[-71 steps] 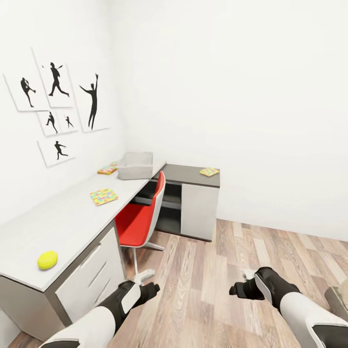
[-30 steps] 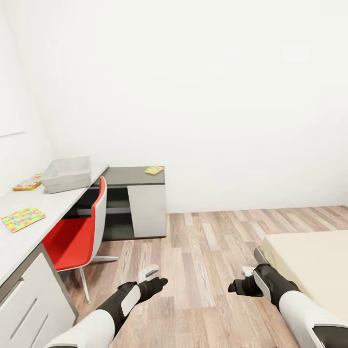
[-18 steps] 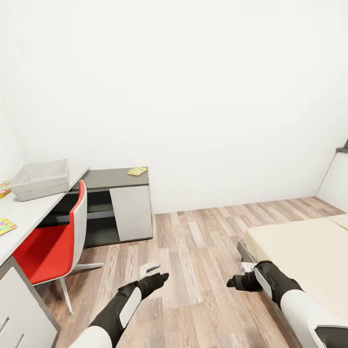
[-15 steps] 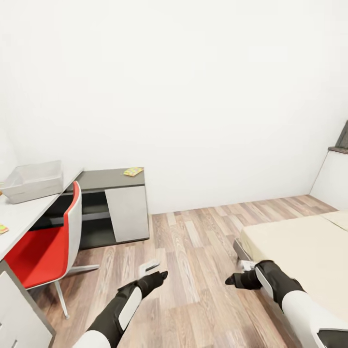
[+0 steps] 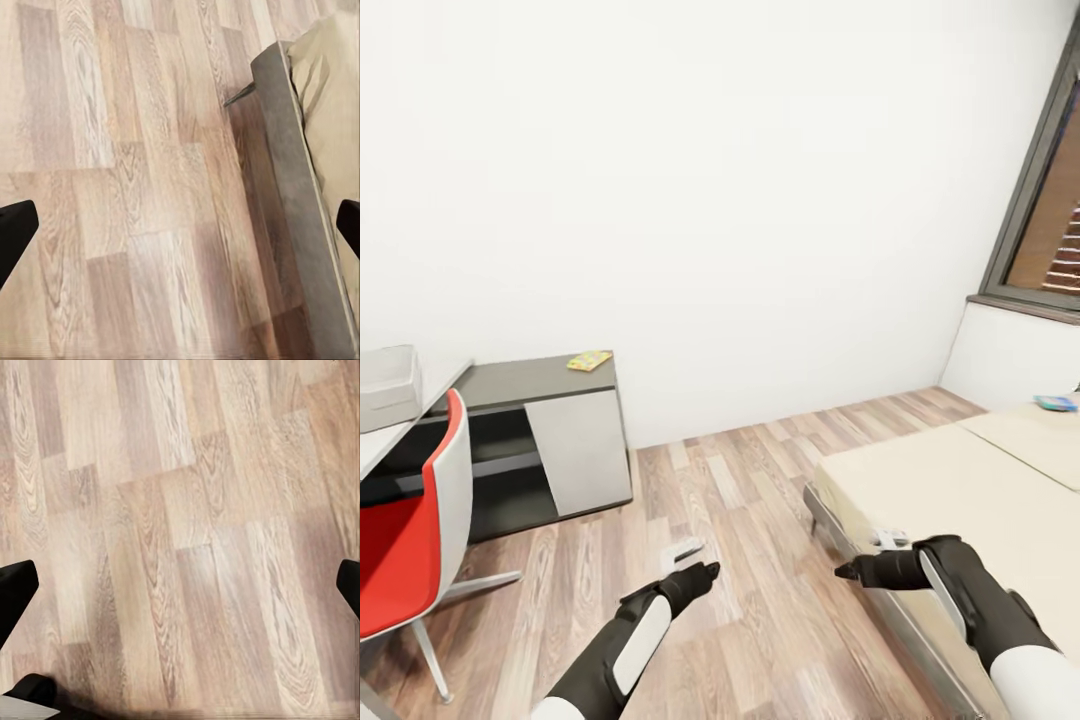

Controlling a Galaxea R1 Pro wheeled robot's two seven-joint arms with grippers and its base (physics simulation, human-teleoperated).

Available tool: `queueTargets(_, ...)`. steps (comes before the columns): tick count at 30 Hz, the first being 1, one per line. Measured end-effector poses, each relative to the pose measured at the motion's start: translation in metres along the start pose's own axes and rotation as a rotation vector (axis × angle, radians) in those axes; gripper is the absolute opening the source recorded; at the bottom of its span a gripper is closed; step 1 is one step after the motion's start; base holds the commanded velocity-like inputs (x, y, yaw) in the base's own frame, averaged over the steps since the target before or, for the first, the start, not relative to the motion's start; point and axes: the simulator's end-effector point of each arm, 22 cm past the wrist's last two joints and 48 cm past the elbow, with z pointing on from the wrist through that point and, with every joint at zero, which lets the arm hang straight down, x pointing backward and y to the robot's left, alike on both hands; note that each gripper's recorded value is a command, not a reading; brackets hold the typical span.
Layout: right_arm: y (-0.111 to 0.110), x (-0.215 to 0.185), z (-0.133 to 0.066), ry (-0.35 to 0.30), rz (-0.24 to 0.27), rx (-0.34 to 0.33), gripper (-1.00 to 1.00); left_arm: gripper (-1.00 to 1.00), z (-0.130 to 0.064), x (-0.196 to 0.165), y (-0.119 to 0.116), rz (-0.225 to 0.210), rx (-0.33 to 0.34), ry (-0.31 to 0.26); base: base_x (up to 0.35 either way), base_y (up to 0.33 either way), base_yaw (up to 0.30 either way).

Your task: Put all the toys in the child's room - the three board games (two on the bed and one on the table), the two jigsaw puzzles on the table, and the tennis ball on the table - inside the toy box on the table in the child's room.

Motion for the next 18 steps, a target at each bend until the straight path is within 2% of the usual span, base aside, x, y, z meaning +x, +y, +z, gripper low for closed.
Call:
queueTargets(7, 0.007, 0.001, -0.015, -0.012, -0.02, -0.007, 1.0, 1.0, -0.001, 0.008, -0.009, -0.016, 0.013, 0.016, 0.0, 0.0, -0.283)
queueTargets(18, 0.01, 0.003, -0.02, -0.015, -0.026, -0.01, 1.0, 1.0, -0.001, 0.014, -0.011, -0.025, 0.017, 0.026, 0.0, 0.0, -0.283)
